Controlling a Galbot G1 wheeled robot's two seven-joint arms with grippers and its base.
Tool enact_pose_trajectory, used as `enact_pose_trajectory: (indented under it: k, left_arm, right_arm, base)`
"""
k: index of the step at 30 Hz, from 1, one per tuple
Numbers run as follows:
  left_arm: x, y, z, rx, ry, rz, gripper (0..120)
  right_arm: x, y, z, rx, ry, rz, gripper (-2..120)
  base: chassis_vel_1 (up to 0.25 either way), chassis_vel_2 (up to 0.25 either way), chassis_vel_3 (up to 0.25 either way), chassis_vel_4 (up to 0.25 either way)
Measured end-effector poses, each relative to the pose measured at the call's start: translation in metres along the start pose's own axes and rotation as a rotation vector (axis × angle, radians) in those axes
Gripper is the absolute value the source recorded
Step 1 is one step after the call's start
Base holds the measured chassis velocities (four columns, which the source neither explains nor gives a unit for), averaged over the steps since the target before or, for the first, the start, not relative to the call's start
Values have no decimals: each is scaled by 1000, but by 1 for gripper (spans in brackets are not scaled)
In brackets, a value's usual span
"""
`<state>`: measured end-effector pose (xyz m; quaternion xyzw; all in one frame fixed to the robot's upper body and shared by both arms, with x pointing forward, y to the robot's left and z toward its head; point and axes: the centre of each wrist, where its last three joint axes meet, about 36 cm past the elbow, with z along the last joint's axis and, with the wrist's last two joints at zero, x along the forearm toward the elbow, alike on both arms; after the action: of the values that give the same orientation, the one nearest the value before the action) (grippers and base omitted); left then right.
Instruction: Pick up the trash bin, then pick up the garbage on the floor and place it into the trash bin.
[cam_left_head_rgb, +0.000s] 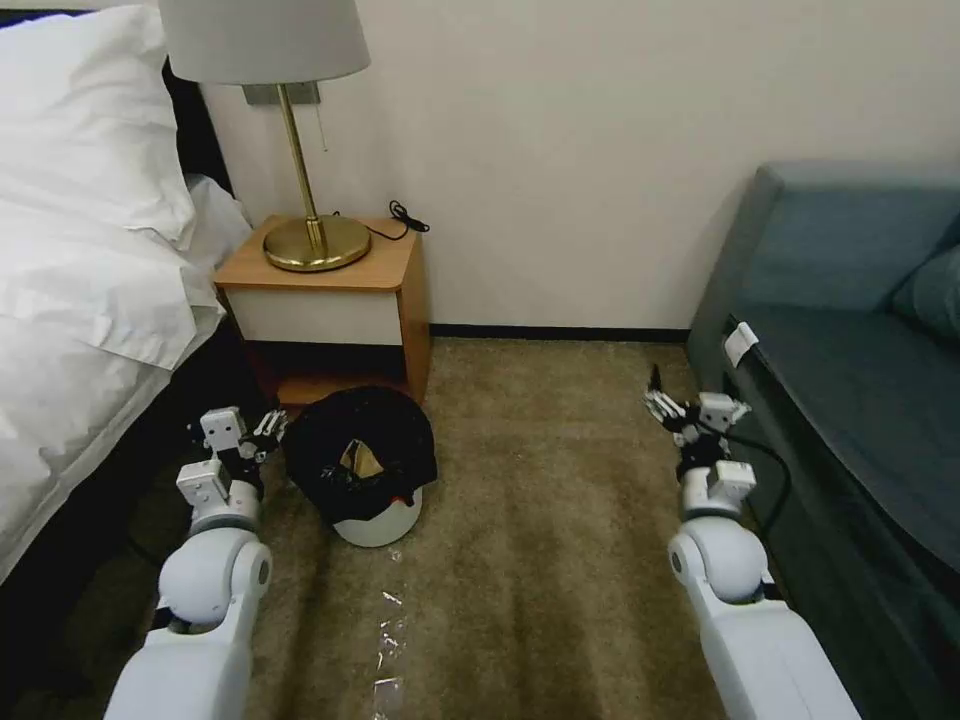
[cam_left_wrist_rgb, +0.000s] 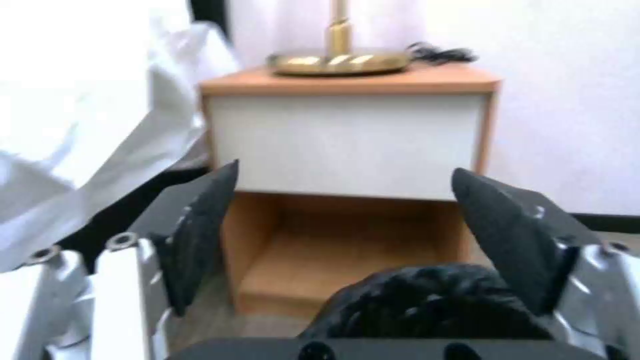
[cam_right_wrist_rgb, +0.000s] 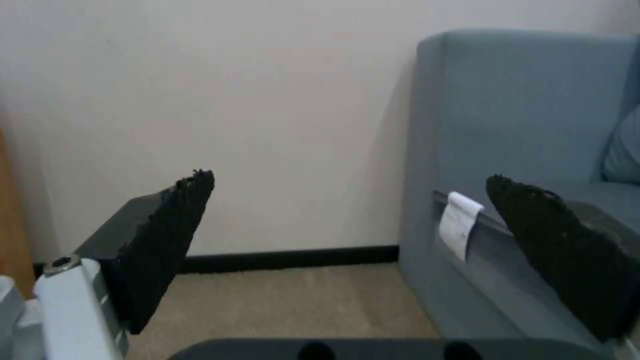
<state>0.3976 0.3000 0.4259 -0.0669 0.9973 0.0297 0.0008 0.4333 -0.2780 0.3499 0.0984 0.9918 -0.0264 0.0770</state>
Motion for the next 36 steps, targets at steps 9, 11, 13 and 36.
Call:
enact_pose_trajectory:
  k: [9,11,13,36]
  left_arm:
    - [-8,14,5,-46,-85,191,91]
    - [-7,19,7,-50,-94,214,92]
    - [-7,20,8,-49,-97,221,92]
    - [-1,18,10,-27,-71,210,93]
  right_arm:
    - [29,-26,15,58,-4,-26,100]
    - [36,-29,17,68,-4,-34,100]
    - [37,-28,17,67,-7,-37,100]
    - [36,-27,11,63,-10,-21,100]
  base:
    - [0,0,0,0]
    - [0,0,0,0]
    - [0,0,0,0]
    - [0,0,0,0]
